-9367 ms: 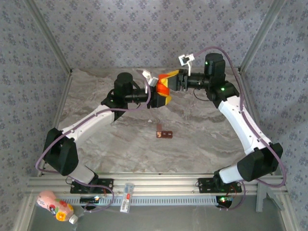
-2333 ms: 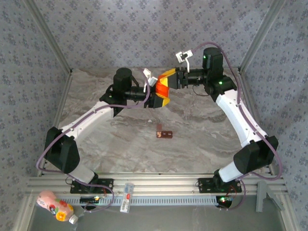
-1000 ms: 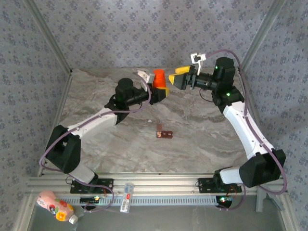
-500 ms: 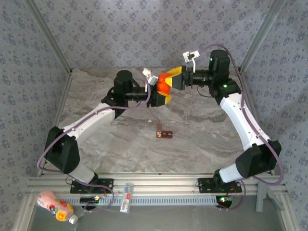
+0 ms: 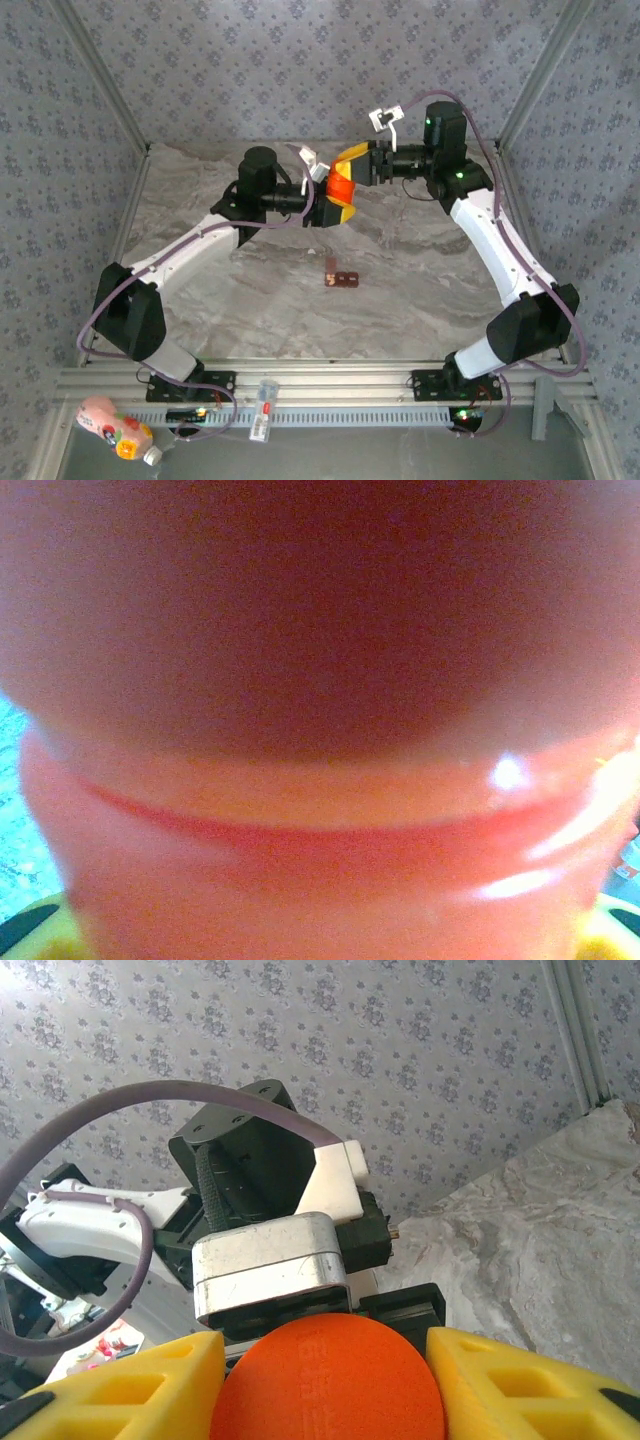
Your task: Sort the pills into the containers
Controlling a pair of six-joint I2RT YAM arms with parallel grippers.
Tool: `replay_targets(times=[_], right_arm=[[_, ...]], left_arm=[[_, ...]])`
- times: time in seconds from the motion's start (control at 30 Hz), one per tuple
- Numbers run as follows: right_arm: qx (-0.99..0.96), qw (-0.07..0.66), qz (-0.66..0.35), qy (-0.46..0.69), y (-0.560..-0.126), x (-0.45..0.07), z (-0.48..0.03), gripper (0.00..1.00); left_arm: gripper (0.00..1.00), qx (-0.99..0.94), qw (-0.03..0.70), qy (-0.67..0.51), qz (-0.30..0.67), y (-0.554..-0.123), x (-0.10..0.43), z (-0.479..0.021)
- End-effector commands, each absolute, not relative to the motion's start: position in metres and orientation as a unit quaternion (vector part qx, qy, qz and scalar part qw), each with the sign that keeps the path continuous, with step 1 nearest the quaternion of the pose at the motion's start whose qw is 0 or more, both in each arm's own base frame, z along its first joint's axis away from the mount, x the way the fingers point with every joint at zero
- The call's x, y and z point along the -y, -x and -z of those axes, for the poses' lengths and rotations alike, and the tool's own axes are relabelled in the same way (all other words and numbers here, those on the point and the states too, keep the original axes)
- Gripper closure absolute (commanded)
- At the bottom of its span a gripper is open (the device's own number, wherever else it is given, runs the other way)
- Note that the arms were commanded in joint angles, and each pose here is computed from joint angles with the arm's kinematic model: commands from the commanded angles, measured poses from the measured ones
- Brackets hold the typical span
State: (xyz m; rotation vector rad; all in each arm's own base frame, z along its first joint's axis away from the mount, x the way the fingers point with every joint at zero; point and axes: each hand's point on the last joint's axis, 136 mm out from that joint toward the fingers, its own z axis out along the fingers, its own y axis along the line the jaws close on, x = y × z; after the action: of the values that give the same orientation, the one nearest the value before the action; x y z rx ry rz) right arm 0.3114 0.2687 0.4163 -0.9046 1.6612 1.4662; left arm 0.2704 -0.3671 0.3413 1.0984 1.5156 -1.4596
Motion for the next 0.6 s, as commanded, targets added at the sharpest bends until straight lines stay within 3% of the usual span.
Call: replay_targets(times=[0.0,0.2,0.33,0.57], right_arm=[[-0.635,0.352,-0.58,0.37,-0.297,-0.273,-0.423,0.49],[-0.646,0.35,-0.569,0.368,-0.294,-0.277,-0.413,0.51],[-0.664,0.371,-0.544,0.354,-0.297,-0.281,-0.402,0.6],[-0.698,0.408,-0.511,0.292,-0.312,-0.3,-0.371,0.61]], left_arm=[[1.0,-0.558,0.41,-0.446,0.567,-0.265,0.363,-0.374],[1.0,-0.564,0.425,-0.437,0.557,-0.27,0.362,-0.376],[1.0,-0.575,0.453,-0.415,0.54,-0.281,0.359,-0.377],[1.0,-0.583,0.518,-0.354,0.517,-0.302,0.354,-0.383]])
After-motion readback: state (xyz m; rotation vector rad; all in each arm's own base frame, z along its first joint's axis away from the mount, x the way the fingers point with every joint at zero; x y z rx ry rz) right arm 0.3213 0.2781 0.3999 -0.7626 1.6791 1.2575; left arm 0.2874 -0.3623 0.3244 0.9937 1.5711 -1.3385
